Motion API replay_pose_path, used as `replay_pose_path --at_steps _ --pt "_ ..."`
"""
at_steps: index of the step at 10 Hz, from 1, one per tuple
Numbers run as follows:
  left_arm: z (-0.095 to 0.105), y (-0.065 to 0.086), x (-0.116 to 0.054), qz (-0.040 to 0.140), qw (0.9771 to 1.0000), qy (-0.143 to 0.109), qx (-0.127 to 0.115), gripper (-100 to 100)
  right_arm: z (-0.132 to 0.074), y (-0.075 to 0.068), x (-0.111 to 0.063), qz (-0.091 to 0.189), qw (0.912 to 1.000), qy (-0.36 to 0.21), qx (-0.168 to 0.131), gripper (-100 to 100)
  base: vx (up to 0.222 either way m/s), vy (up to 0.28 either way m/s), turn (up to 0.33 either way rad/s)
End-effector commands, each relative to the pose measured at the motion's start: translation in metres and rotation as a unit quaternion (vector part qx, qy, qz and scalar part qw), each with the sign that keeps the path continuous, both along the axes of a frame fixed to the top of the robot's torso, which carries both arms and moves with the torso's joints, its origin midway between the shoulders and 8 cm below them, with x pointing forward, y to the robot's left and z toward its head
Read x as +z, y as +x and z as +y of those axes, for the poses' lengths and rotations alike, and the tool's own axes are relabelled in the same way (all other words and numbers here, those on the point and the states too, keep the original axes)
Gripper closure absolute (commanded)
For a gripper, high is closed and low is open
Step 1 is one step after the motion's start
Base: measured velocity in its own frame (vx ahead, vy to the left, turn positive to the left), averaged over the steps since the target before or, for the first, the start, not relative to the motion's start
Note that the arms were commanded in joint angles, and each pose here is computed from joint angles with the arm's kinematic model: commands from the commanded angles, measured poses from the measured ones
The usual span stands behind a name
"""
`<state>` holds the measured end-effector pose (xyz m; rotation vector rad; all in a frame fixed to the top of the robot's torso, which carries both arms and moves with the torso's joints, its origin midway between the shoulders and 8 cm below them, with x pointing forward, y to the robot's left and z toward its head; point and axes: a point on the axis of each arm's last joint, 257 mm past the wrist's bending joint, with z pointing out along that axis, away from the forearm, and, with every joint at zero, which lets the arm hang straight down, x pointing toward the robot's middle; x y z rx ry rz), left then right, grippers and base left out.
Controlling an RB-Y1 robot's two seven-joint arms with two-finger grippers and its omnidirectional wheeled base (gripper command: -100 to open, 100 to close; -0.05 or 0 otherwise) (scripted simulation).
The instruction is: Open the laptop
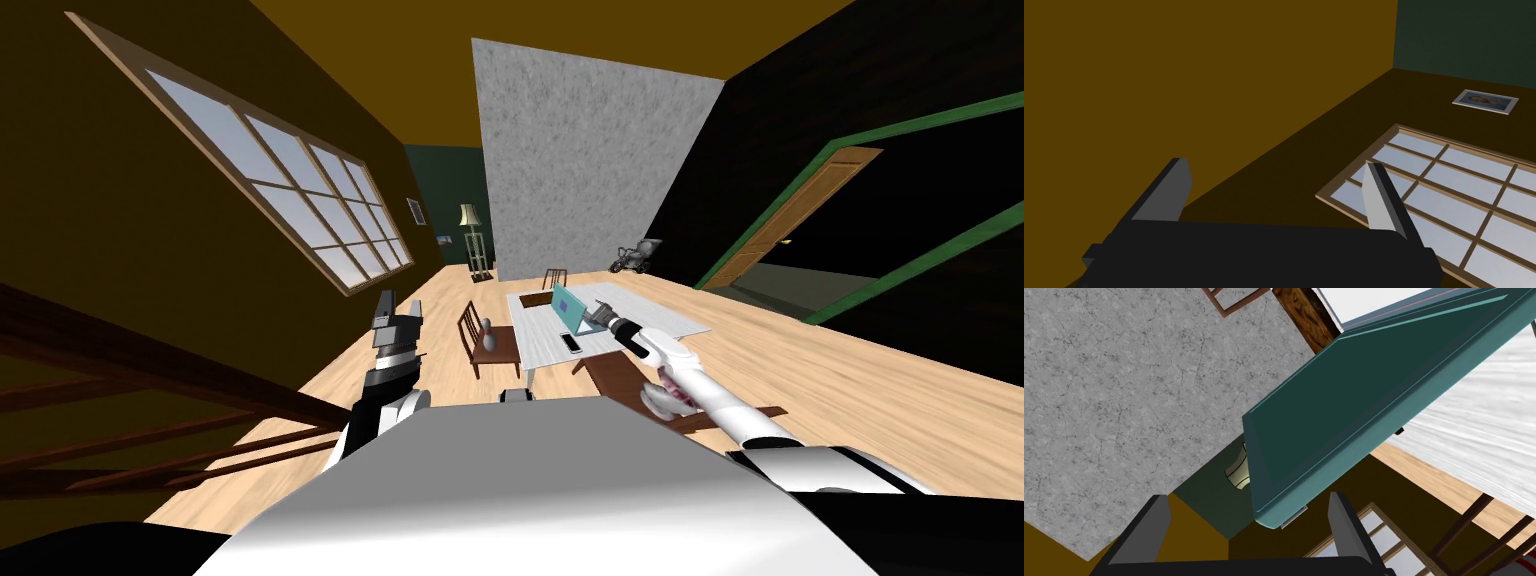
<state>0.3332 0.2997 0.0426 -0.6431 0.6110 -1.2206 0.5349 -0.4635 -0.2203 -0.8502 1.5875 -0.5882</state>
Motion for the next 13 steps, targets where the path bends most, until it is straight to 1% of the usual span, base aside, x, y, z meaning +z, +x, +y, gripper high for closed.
replay_pose_path --at_steps 1,2,3,4,5,6,9,13 --pt "0.000 0.000 0.000 0.000 1.0000 0.000 0.000 0 -0.005 -0.001 0.007 -0.005 0.9985 -0.055 0.003 -100 0.022 0.120 -0.030" --pt "0.000 0.000 0.000 0.000 1.0000 0.000 0.000 0 -0.006 -0.002 0.010 -0.007 0.9970 -0.077 0.004 -100 0.013 0.120 -0.024" --pt "0.000 0.000 0.000 0.000 1.0000 0.000 0.000 0 -0.005 -0.002 0.008 -0.006 0.9980 -0.062 0.004 -100 0.003 0.055 -0.007" --pt "0.000 0.000 0.000 0.000 1.0000 0.000 0.000 0 -0.006 -0.002 0.009 -0.006 0.9978 -0.065 0.004 -100 0.001 0.012 0.002" --pt "0.000 0.000 0.000 0.000 1.0000 0.000 0.000 0 -0.006 -0.002 0.009 -0.006 0.9979 -0.065 0.004 100 0.001 0.006 0.000" --pt "0.000 0.000 0.000 0.000 1.0000 0.000 0.000 0 -0.008 -0.001 0.007 -0.001 0.9996 -0.027 -0.001 100 -0.012 -0.074 0.068" --pt "0.000 0.000 0.000 0.000 1.0000 0.000 0.000 0 -0.013 0.000 0.006 0.007 0.9995 0.031 -0.008 100 -0.023 -0.145 0.070" --pt "0.000 0.000 0.000 0.000 1.0000 0.000 0.000 0 -0.020 0.001 0.005 0.016 0.9940 0.107 -0.019 100 -0.016 -0.103 0.045"
